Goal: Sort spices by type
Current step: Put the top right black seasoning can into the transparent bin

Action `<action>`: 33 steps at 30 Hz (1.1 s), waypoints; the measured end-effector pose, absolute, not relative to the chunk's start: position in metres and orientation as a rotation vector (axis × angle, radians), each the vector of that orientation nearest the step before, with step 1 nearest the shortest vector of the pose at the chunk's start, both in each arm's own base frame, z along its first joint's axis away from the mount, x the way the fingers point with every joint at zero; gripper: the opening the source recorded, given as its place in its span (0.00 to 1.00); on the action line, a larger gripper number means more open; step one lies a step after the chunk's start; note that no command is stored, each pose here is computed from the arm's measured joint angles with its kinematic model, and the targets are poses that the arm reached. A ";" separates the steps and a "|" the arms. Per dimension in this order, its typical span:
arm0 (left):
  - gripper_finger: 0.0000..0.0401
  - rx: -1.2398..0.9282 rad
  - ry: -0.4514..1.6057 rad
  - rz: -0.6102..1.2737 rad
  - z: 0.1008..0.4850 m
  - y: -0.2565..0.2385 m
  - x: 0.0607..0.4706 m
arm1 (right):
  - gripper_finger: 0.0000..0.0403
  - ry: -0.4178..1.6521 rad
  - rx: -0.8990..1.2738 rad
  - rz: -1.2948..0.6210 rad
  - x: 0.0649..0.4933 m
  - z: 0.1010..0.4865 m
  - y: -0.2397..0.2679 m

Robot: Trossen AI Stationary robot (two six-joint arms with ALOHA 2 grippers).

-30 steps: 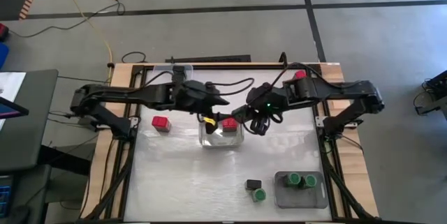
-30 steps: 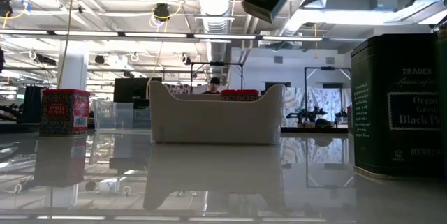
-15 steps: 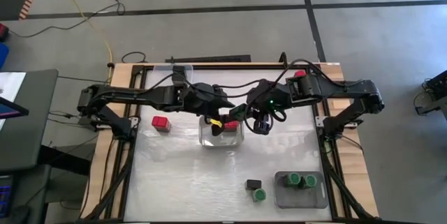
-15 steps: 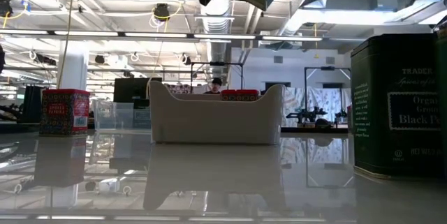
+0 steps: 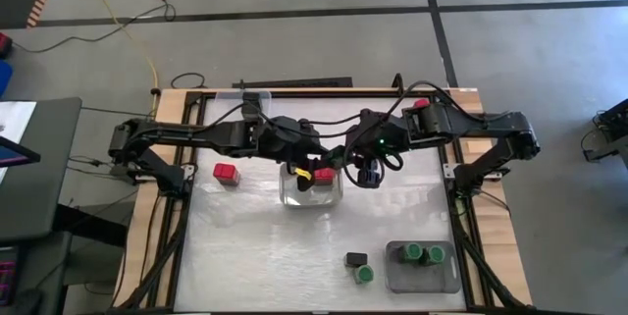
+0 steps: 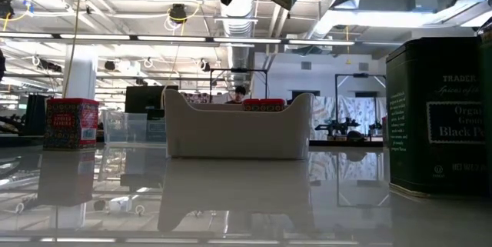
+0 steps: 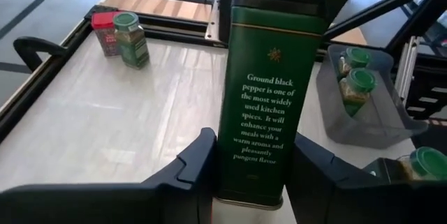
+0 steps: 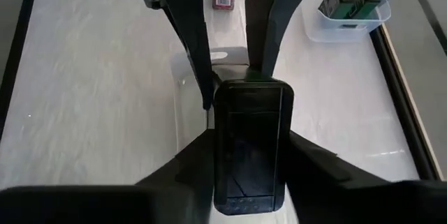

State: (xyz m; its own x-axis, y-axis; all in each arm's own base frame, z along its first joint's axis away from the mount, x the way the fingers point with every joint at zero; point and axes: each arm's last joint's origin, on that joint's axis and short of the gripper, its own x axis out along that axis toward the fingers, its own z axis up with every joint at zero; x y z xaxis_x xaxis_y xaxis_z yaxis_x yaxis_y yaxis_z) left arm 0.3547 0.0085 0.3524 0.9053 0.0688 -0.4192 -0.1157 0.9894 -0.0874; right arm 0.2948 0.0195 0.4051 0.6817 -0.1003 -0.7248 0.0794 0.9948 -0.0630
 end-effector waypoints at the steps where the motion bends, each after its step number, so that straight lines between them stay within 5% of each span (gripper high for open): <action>1: 0.31 -0.115 0.424 0.099 0.353 0.008 0.355 | 0.50 0.810 -0.029 -0.103 0.295 0.405 0.019; 9: 0.32 -0.112 0.437 0.121 0.351 0.008 0.354 | 0.77 0.821 -0.052 -0.110 0.294 0.405 0.013; 18: 0.32 -0.122 0.446 0.153 0.352 0.009 0.351 | 0.81 0.982 0.052 -0.239 0.249 0.409 -0.006; 24: 0.32 -0.155 0.476 0.236 0.359 0.012 0.336 | 0.81 1.000 0.129 -0.271 0.197 0.377 0.001; 33: 0.32 -0.183 0.334 0.329 0.365 0.015 0.314 | 0.81 0.462 0.397 -0.232 0.160 0.294 0.005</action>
State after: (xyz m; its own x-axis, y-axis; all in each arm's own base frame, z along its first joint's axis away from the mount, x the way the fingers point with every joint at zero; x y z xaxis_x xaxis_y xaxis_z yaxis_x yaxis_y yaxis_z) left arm 0.3142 0.0147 0.3651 0.8926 0.2851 -0.3493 -0.3449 0.9307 -0.1217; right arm 0.1604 0.0052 0.2938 0.8711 -0.1270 -0.4744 0.3042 0.8979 0.3182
